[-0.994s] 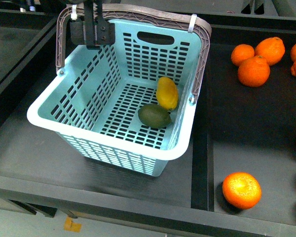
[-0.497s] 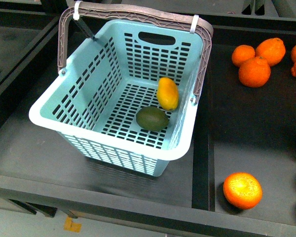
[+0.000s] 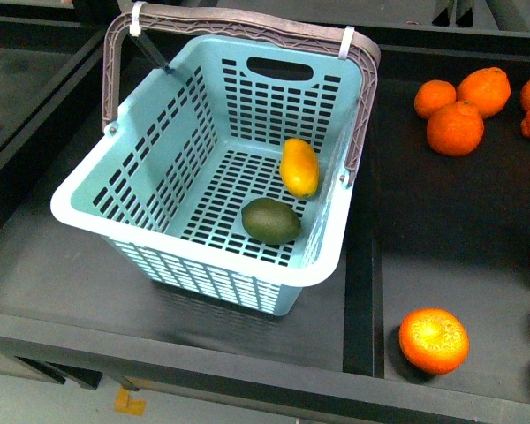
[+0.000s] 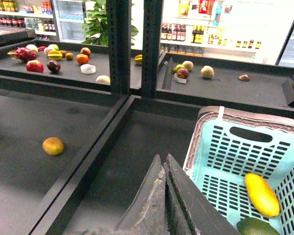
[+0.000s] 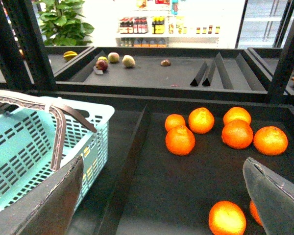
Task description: Pick mango and avocado into basket
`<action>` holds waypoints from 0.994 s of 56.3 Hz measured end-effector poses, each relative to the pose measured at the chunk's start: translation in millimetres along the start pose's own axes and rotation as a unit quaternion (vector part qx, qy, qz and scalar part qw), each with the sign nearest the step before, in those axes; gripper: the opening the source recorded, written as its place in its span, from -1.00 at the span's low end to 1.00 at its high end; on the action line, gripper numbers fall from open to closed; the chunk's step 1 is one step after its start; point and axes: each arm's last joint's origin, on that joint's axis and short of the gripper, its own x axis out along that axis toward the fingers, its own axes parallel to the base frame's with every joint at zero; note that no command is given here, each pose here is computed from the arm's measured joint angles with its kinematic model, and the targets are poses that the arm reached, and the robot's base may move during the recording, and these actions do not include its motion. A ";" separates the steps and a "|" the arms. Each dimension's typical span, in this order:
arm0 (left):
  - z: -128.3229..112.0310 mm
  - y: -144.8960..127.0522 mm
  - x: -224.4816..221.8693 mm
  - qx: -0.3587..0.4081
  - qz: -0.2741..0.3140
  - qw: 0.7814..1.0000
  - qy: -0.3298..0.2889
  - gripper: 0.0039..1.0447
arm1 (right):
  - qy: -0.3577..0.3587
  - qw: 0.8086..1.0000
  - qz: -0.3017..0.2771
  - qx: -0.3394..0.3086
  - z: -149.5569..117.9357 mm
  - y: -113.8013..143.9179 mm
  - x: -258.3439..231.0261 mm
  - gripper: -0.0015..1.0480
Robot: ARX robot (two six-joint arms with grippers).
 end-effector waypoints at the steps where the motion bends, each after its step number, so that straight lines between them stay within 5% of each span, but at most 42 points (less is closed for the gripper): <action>1: 0.4 0.9 -2.5 0.000 0.000 1.000 -0.001 -0.97 | 0.000 1.000 0.000 0.000 0.0 0.0 0.0 0.83; 56: 8.2 12.7 -55.9 0.001 -0.001 1.000 -0.015 -0.97 | 0.000 1.000 0.000 0.000 0.0 0.0 0.0 0.83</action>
